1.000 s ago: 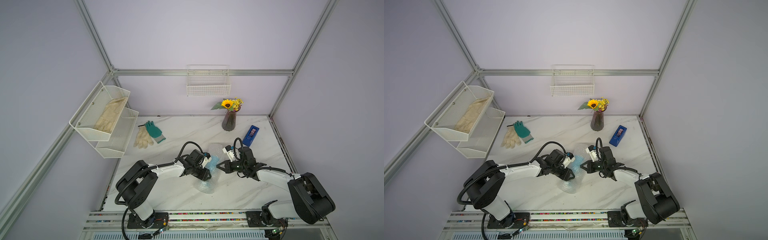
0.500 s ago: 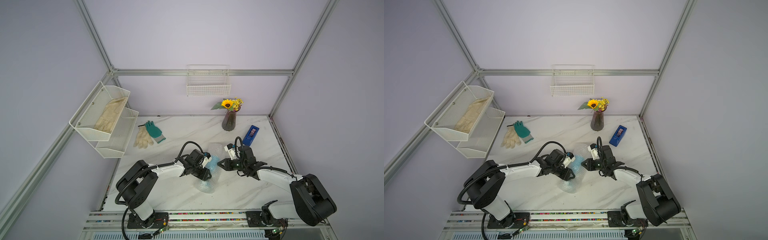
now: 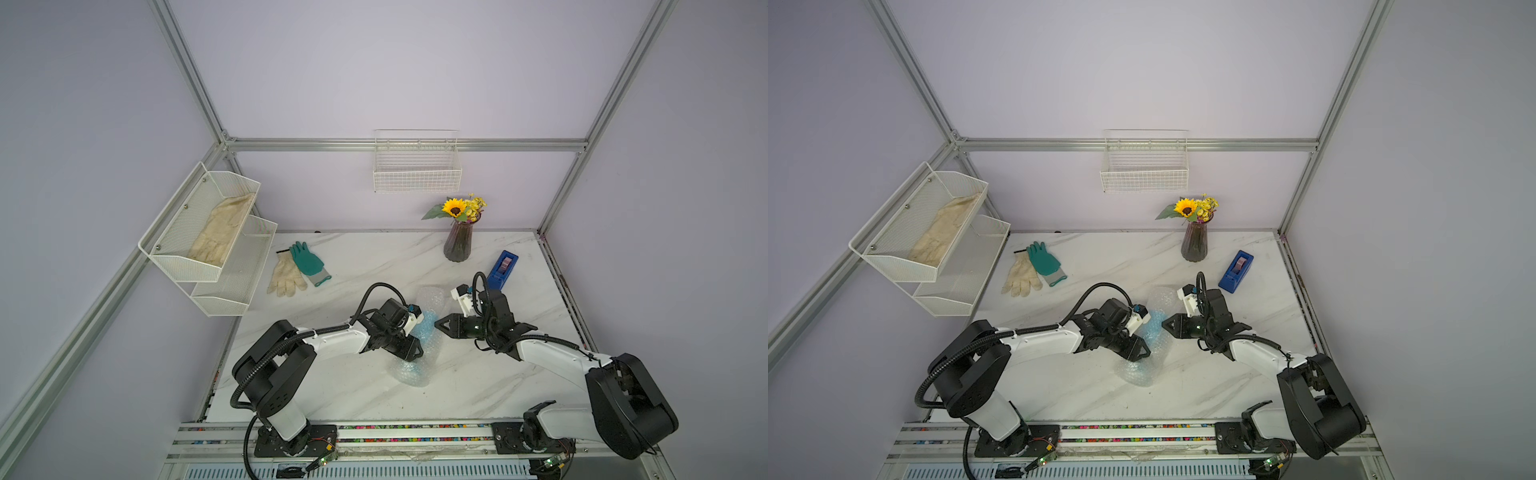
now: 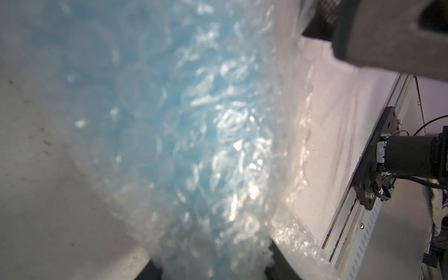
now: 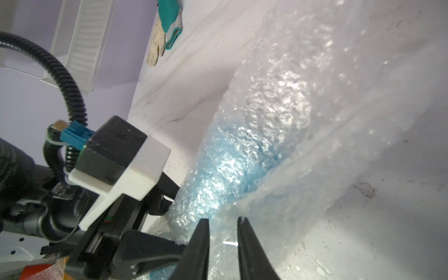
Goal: Wrap wine glasses in bubble wrap
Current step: Stick the tape on the bubble wrap.
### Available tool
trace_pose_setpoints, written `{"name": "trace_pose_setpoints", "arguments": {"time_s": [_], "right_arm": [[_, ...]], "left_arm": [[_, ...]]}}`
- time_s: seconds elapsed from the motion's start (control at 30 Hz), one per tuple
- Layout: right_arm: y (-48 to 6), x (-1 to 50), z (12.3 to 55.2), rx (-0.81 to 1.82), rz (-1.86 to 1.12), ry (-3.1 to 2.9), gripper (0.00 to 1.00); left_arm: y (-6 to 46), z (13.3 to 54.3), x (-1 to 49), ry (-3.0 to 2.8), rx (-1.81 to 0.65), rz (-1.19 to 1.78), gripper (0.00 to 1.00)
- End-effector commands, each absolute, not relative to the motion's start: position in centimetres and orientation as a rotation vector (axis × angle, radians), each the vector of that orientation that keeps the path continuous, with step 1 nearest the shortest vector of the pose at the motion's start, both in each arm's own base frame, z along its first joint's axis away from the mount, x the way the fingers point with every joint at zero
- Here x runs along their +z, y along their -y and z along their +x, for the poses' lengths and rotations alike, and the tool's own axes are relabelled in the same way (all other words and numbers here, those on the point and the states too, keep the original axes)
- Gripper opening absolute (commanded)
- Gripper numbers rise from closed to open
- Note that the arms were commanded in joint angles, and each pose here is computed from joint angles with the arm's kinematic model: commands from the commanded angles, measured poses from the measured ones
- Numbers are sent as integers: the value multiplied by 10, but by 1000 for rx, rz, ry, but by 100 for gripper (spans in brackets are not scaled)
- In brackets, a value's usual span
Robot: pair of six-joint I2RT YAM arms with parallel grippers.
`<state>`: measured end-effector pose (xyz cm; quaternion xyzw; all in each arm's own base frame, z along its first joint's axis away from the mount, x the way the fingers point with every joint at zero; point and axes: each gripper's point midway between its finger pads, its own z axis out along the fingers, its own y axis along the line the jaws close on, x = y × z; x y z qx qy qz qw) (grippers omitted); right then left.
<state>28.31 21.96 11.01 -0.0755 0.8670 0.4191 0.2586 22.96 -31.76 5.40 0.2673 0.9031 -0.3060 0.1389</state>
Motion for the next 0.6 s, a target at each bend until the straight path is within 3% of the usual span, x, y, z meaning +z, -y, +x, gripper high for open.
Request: {"name": "trace_pose_setpoints", "arguments": {"time_s": [0.0,0.57], "right_arm": [[-225,124,278,1194,-233,-2301,26],[-226,134,274,1228,-233,-2265,32]], "left_arm": [[319,227,51,-2619,-921,764,43],[320,227,51,-2616,-926,764,43]]}}
